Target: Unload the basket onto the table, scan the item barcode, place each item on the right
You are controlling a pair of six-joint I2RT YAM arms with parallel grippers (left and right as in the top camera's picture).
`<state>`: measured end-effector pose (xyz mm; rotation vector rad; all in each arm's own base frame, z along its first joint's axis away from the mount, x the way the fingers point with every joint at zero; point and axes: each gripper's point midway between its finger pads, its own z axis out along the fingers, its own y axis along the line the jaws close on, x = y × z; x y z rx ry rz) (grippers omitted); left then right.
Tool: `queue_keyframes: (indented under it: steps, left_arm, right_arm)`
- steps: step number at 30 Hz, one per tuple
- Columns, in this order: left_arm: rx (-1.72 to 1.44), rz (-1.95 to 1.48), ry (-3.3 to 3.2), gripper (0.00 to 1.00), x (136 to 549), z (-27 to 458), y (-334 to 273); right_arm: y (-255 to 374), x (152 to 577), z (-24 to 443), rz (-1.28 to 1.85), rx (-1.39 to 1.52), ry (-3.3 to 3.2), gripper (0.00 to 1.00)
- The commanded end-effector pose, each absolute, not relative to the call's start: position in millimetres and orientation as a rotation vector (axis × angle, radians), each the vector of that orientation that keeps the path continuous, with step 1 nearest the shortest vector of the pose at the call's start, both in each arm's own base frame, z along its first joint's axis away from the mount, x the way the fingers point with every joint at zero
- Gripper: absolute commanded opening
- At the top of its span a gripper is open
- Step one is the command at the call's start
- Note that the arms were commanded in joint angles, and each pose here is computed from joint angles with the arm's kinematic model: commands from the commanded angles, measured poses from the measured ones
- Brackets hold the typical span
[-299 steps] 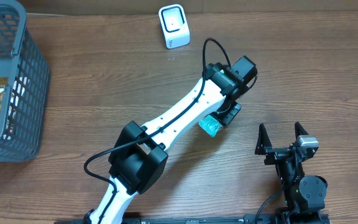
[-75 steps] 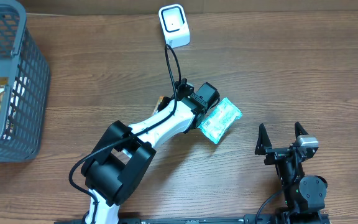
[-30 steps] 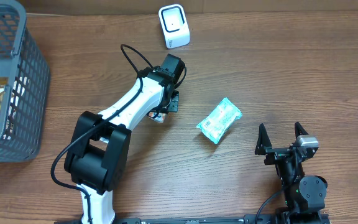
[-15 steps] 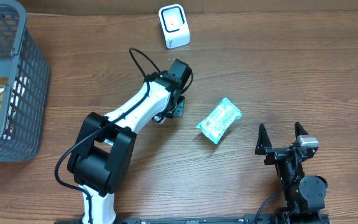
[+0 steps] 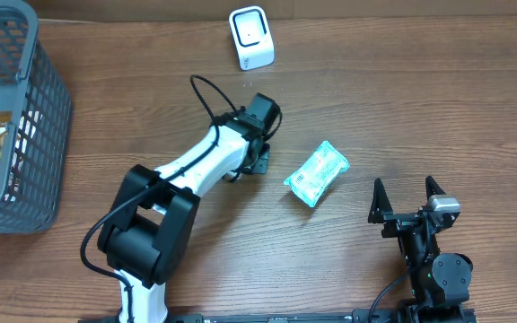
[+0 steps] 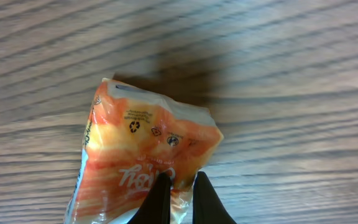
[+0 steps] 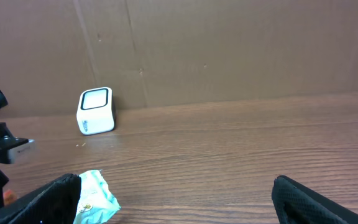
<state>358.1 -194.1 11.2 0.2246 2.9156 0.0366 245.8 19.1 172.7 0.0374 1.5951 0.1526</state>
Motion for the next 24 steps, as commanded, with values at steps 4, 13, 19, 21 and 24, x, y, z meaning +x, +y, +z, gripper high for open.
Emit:
queue_keyframes:
  steps: [4, 13, 19, 21, 24]
  left_arm:
    - [0.402, 0.126, 2.928, 0.04, 328.2, -8.9, -214.4]
    - [0.463, 0.201, 2.873, 0.04, 326.0, -3.8, -222.8]
    - [0.391, 0.134, 2.795, 0.07, 360.2, 45.4, -227.8]
    - [0.369, 0.101, 2.753, 0.12, 375.3, 74.2, -229.3]
    - [0.344, 0.043, 2.718, 0.22, 389.4, 114.1, -232.9]
  right_arm:
    - [18.5, 245.9, 170.2, 0.147, 0.037, 1.594, 1.0]
    - [18.5, 245.9, 170.2, 0.147, 0.036, 1.594, 1.0]
    - [18.5, 245.9, 170.2, 0.147, 0.036, 1.594, 1.0]
    - [18.5, 245.9, 170.2, 0.147, 0.036, 1.594, 1.0]
    - [18.5, 245.9, 170.2, 0.147, 0.036, 1.594, 1.0]
